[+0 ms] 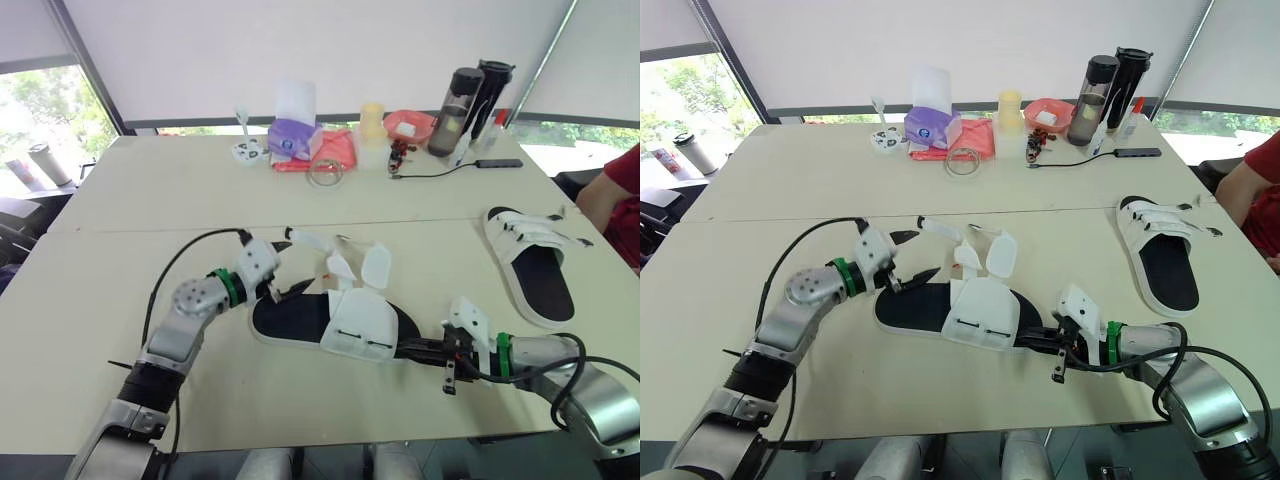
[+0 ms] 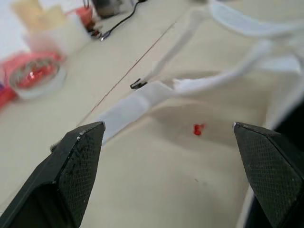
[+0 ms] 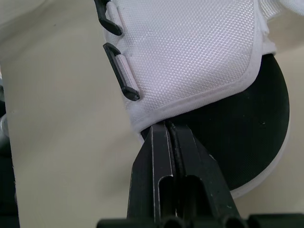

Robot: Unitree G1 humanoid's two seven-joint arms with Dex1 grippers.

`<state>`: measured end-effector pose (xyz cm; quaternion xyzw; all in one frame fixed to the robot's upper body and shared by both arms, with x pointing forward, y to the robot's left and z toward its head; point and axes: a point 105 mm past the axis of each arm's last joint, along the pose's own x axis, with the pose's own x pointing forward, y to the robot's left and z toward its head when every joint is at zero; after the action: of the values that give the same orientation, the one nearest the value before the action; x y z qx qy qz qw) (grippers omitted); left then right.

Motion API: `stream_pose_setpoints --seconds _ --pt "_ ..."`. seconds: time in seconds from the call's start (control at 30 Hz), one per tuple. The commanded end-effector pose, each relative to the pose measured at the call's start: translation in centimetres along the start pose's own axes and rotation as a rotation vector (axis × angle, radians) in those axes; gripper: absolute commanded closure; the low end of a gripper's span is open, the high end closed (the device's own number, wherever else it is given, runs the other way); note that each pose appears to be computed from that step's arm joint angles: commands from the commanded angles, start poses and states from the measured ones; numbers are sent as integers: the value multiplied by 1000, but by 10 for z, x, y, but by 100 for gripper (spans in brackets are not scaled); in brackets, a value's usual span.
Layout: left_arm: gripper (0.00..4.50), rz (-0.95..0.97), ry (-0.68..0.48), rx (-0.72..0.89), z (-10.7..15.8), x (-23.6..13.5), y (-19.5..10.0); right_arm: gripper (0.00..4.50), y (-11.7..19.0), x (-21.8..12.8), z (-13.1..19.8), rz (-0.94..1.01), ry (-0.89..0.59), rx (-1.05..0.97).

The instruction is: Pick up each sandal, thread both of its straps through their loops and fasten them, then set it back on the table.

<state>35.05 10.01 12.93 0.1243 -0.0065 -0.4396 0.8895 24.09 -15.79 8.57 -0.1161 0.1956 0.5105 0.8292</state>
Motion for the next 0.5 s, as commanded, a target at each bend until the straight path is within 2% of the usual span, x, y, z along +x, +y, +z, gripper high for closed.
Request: stream_pose_setpoints --seconds 0.03,0.1,0.27,0.37,0.5 --pt "0 -57 -26 -353 21 -1 0 446 -4 2 -6 -14 14 9" --pt "0 -59 -24 -570 26 1 5 446 -6 3 -6 -19 11 8" --pt "0 -70 27 -874 29 2 6 446 -7 4 -6 -23 9 4" --pt "0 -43 83 -995 24 8 7 446 -7 4 -6 -27 10 3" --pt "0 -46 139 -1075 22 20 3 446 -7 6 -5 -31 6 3"
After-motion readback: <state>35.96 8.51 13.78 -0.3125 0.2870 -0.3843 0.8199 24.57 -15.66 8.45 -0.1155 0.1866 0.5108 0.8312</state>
